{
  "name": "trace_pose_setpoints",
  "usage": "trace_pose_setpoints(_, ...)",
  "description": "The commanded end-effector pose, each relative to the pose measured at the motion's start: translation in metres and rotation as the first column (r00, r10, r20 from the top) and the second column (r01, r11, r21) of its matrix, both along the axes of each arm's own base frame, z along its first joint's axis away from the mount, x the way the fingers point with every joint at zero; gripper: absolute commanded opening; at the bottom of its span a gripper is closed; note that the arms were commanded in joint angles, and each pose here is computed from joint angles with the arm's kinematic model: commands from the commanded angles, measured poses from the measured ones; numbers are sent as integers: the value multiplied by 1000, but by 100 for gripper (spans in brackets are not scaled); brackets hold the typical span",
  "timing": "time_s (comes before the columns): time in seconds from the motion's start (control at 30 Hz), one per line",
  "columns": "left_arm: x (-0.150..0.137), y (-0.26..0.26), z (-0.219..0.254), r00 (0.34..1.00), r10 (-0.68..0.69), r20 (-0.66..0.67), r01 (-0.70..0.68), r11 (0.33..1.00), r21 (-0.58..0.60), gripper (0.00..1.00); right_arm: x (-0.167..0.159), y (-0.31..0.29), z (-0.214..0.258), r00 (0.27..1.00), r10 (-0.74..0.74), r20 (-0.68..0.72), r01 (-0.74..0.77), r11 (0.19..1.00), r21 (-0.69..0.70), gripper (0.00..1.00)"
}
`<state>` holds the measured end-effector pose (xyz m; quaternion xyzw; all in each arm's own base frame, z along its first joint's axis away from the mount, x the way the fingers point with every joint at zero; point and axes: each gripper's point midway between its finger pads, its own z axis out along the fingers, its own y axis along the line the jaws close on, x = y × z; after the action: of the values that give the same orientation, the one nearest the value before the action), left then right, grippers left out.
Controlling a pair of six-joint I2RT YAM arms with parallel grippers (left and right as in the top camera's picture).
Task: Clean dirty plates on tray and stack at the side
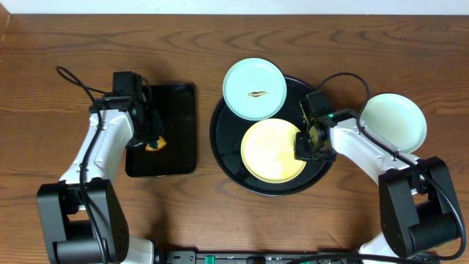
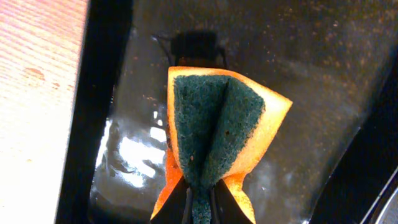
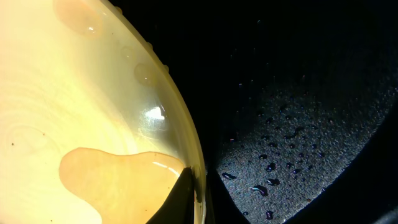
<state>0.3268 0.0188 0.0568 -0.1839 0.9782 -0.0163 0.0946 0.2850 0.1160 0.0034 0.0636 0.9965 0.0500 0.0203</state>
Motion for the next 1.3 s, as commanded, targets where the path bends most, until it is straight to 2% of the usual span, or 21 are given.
trace_pose_setpoints(0.0, 3, 3, 3, 1000, 13, 8, -13, 1000, 29, 8, -9, -7, -9, 1000, 2, -30, -3, 999, -39, 3)
trace_pose_setpoints(0.4, -1, 2, 3, 1000, 13, -6, -13, 1000, 27, 8, -10, -7, -9, 999, 3, -32, -4, 999, -39, 12)
trace_pose_setpoints(0.47, -1, 2, 3, 1000, 13, -7, -13, 1000, 27, 9, -12, -8, -11, 999, 3, -34, -5, 999, -41, 11)
trace_pose_setpoints(0.57, -1, 2, 3, 1000, 13, -8, -13, 1000, 27, 8, -15, -9, -16, 999, 2, -32, -4, 999, -40, 1)
trace_pose_setpoints(0.6, -1, 2, 2, 1000, 13, -8, -13, 1000, 28, 8, -15, -9, -18, 1000, -5, -30, 4, 999, -38, 1)
trace_pose_setpoints(0.67, -2, 9, 3, 999, 37, -12, -36, 997, 65, 8, -15, -9, -19, 999, -18, -27, 17, 999, -37, 1)
trace_pose_setpoints(0.77, -6, 26, 5, 995, 100, -12, -96, 978, 183, 8, -13, -10, -19, 1000, -21, -21, 20, 999, -34, 1)
trace_pose_setpoints(0.87, -5, 28, 7, 996, 88, -7, -84, 967, 241, 8, -13, -11, -19, 999, -24, -23, 23, 999, -35, 1)
trace_pose_setpoints(1.07, -4, 20, 8, 998, 59, -7, -56, 967, 248, 8, -10, -11, -14, 1000, 2, -11, -2, 999, -38, 1)
trace_pose_setpoints(1.27, -5, 20, 8, 998, 57, -12, -52, 965, 258, 8, 3, -18, 11, 996, 20, 84, -14, 997, -75, 1)
